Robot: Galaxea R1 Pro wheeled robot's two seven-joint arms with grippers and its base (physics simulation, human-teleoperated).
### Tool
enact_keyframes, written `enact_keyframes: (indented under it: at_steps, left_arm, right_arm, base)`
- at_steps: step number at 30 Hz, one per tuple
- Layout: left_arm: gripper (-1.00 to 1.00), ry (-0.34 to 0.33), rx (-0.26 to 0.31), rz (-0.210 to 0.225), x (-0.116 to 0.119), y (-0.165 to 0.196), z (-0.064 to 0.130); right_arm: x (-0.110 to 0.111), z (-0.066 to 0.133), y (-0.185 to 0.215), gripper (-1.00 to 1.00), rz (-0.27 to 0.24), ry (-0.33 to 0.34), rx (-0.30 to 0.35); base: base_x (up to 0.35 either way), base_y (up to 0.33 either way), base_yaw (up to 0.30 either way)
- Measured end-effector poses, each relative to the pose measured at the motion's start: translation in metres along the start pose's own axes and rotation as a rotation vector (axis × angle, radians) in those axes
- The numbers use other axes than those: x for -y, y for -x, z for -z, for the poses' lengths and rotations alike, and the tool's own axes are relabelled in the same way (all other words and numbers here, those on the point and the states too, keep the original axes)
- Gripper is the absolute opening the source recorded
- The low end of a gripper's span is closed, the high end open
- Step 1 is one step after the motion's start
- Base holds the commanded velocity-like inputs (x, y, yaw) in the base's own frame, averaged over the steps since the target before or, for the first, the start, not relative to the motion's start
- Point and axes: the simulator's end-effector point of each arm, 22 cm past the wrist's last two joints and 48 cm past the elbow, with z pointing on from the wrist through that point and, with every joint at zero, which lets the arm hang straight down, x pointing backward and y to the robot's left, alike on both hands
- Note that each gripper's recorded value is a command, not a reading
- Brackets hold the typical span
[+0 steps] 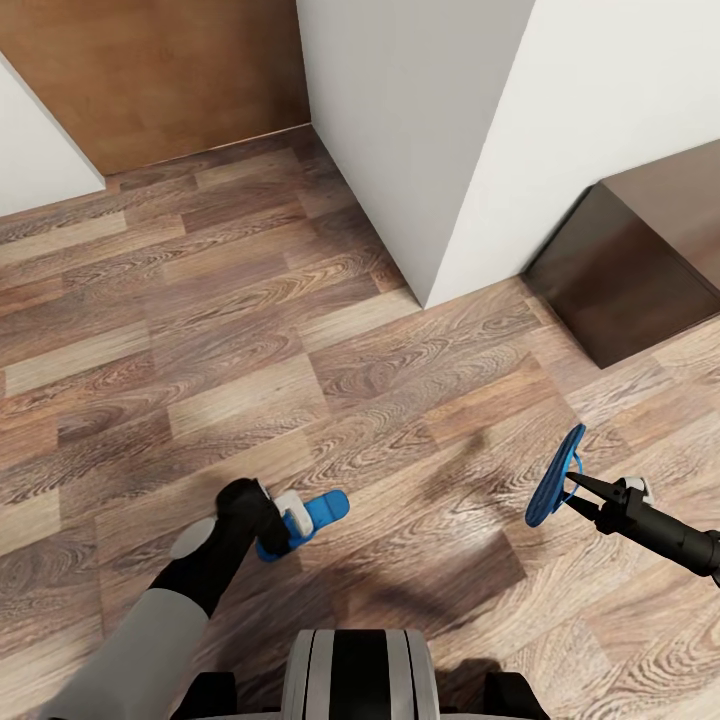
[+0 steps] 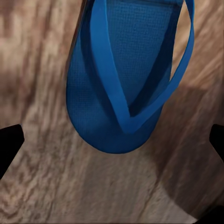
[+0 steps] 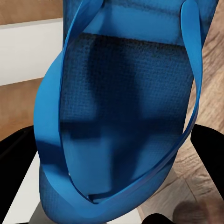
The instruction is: In the bedroom, move the book from the bed onto either nightstand, and place the two sandals side by side next to the bed.
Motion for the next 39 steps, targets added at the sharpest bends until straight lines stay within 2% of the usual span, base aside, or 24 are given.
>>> enact_keyframes:
  at_steps: [23, 27, 39]
  left_arm:
    - [1.00, -0.006, 0.014, -0.004, 0.0067, 0.0106, 0.0016]
    - [1.00, -0.018, 0.004, -0.004, 0.0105, 0.0074, -0.0067]
    - [1.00, -0.017, 0.004, -0.004, 0.0103, 0.0074, -0.0067]
  right_arm:
    - [-0.0002, -0.0001, 0.0000, -1.00, 0.000, 0.000, 0.000]
    - [0.0088, -0.0006, -0.0023, -1.00, -0.013, -0.010, -0.004]
    - [0.0087, -0.0006, -0.0020, -1.00, -0.013, -0.009, -0.003]
  base:
    - [0.000, 0.000, 0.000]
    - [0.000, 0.000, 0.000]
    - [0.002, 0.000, 0.000]
